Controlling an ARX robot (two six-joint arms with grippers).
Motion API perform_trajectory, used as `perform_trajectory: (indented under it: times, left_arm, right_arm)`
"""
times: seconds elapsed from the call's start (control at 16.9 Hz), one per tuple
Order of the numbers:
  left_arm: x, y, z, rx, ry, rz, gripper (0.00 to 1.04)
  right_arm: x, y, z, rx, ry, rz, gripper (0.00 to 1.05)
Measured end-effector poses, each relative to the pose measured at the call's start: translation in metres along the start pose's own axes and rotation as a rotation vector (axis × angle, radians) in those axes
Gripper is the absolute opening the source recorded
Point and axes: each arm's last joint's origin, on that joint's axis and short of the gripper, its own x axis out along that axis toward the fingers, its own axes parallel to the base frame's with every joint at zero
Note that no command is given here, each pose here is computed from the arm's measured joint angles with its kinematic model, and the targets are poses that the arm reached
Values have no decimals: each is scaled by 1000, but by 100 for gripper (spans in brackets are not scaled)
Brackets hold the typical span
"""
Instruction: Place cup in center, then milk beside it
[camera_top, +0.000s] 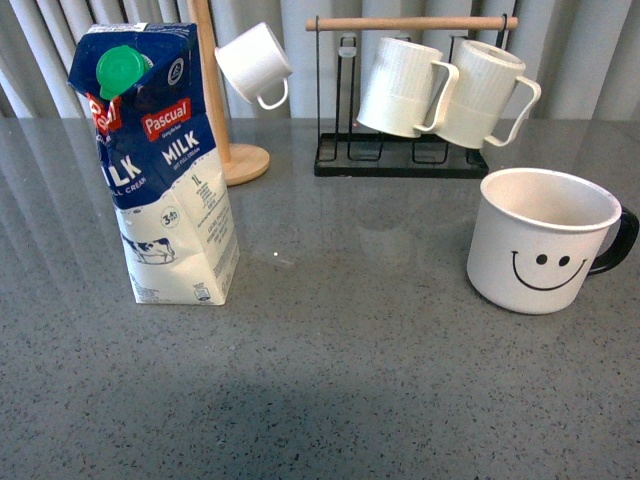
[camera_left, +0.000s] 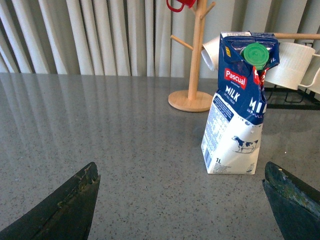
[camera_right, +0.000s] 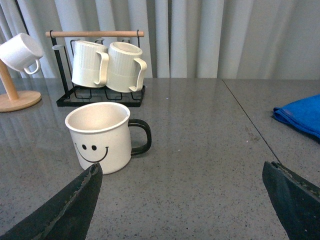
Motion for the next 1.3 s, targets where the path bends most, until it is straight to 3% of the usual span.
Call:
perform_trajectory:
  times: [0.53,0.65,0.71,0.77,1.0,1.3]
  left_arm:
    - [0,0,0,0,0,0,98]
    - [0,0,0,0,0,0,98]
    - [0,0,0,0,-1,0,98]
    - [0,0,0,0,0,0,98]
    - [0,0,0,0,0,0,98]
    - [0,0,0,0,0,0,98]
  right_arm:
    - [0,0,0,0,0,0,98]
    - [2,1,-2,61,37,40,98]
    - [7,1,6,133,51,61,98]
    - [13,1,30,156,-5,99,98]
    - [50,1,90,98,-72,201,98]
    - [168,0,102,-5,311,327,98]
